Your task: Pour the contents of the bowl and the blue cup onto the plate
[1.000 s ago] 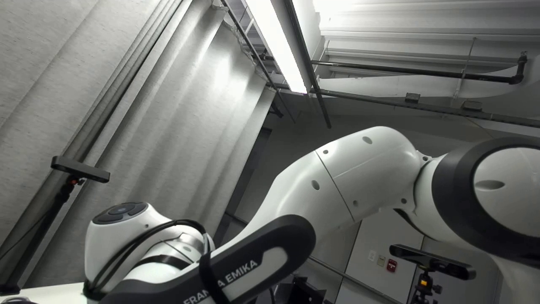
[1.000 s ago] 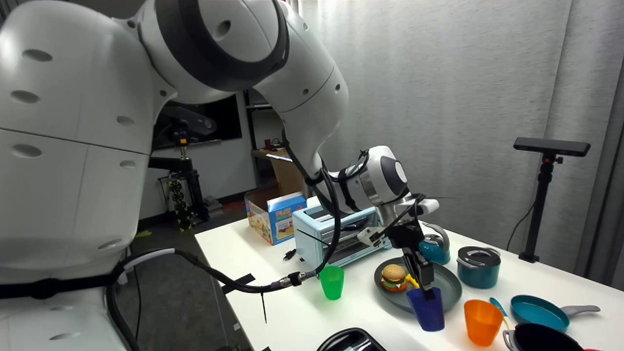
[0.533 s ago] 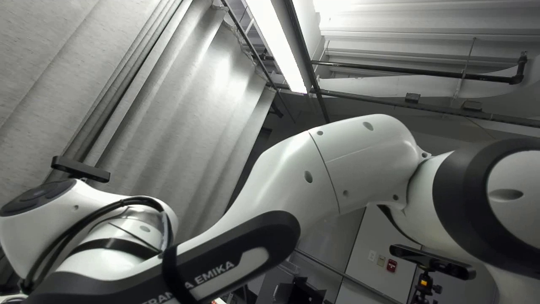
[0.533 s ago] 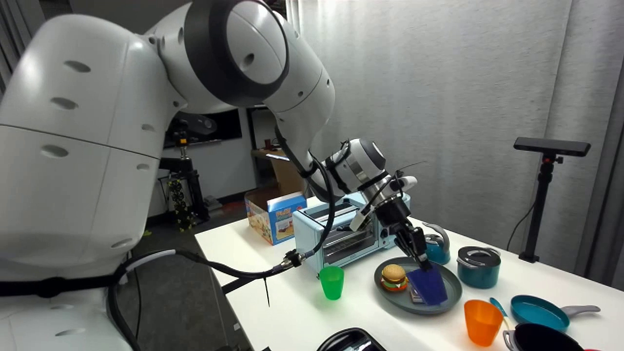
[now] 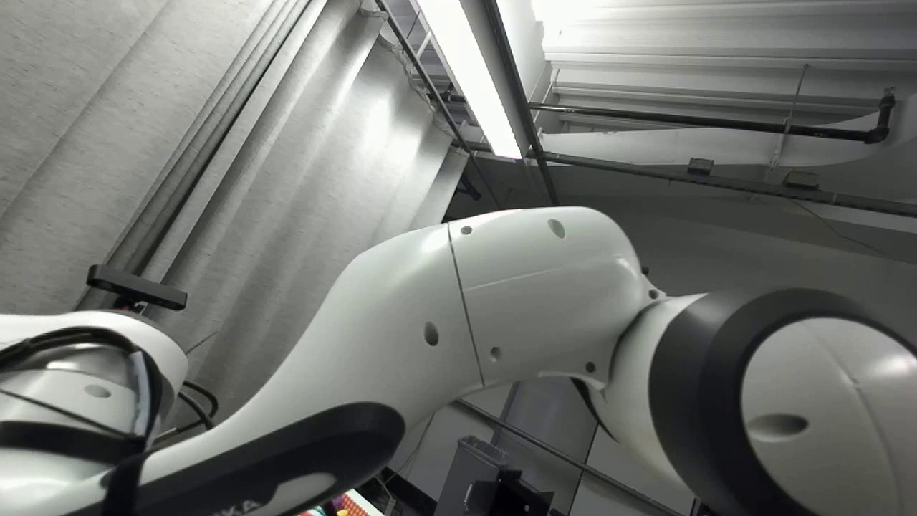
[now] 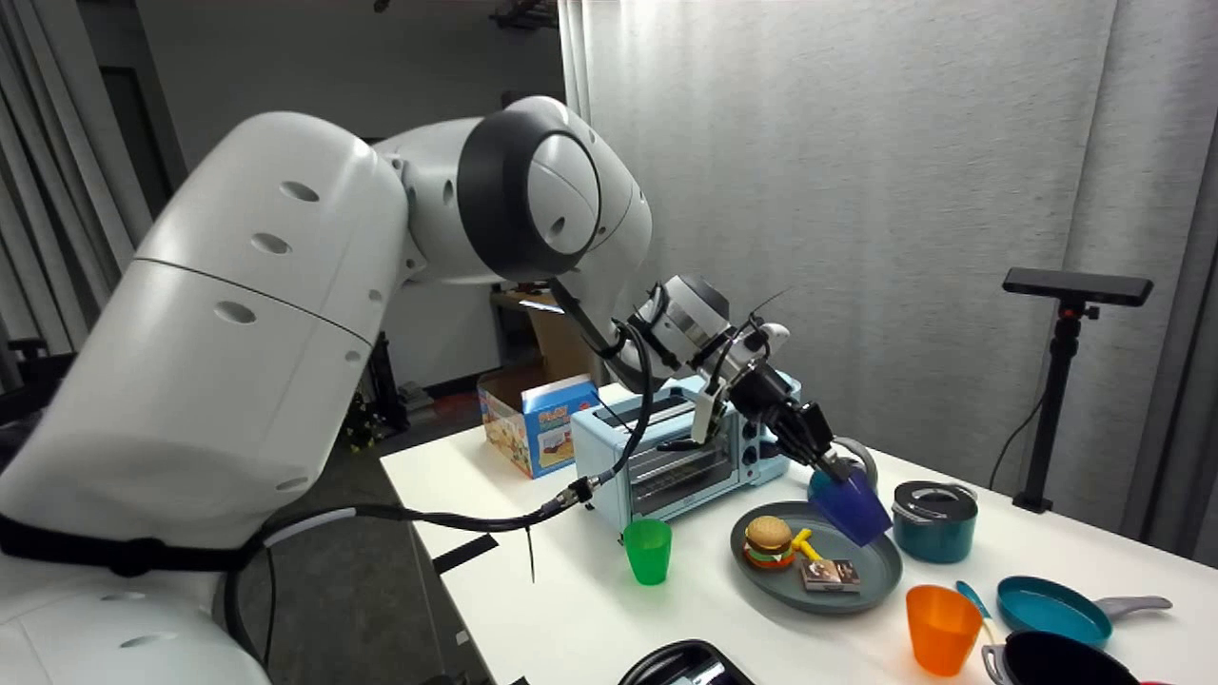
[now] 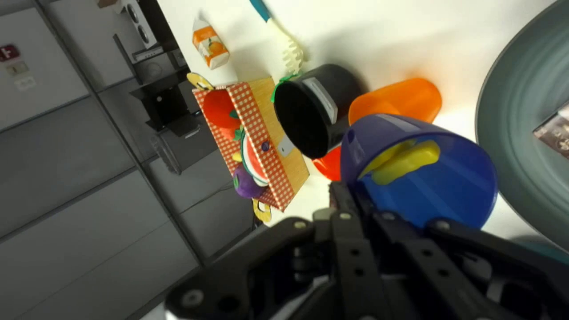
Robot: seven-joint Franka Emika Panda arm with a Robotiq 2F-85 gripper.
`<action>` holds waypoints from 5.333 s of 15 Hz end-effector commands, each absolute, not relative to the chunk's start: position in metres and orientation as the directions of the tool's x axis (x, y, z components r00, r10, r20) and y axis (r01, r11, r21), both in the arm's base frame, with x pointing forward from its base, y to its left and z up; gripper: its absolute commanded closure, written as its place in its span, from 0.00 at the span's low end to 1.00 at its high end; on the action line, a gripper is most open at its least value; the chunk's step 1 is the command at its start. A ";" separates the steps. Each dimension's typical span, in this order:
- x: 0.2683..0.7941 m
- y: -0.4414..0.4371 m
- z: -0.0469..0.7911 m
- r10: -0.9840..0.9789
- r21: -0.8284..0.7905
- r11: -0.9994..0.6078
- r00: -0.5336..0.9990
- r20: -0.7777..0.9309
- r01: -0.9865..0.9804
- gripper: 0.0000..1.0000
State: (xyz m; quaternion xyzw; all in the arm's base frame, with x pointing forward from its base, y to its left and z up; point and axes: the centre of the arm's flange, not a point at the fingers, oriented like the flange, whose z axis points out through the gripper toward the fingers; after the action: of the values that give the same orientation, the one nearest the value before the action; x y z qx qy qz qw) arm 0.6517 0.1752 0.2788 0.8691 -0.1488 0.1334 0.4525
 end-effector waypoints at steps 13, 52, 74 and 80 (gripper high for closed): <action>0.706 0.215 0.306 0.161 0.889 -0.100 0.874 0.458 -0.448 0.99; 0.707 0.235 0.276 -0.100 0.700 -0.081 0.705 0.702 -0.709 0.99; 0.553 -0.017 0.332 -0.747 0.263 -0.515 0.577 0.329 -0.816 0.99; 0.516 -0.047 0.260 -0.695 0.275 -0.659 0.707 0.133 -0.700 0.99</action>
State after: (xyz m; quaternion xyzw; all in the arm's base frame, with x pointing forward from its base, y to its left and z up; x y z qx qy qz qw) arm 0.5438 -0.0400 0.2730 0.8910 -0.4171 0.0302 0.1767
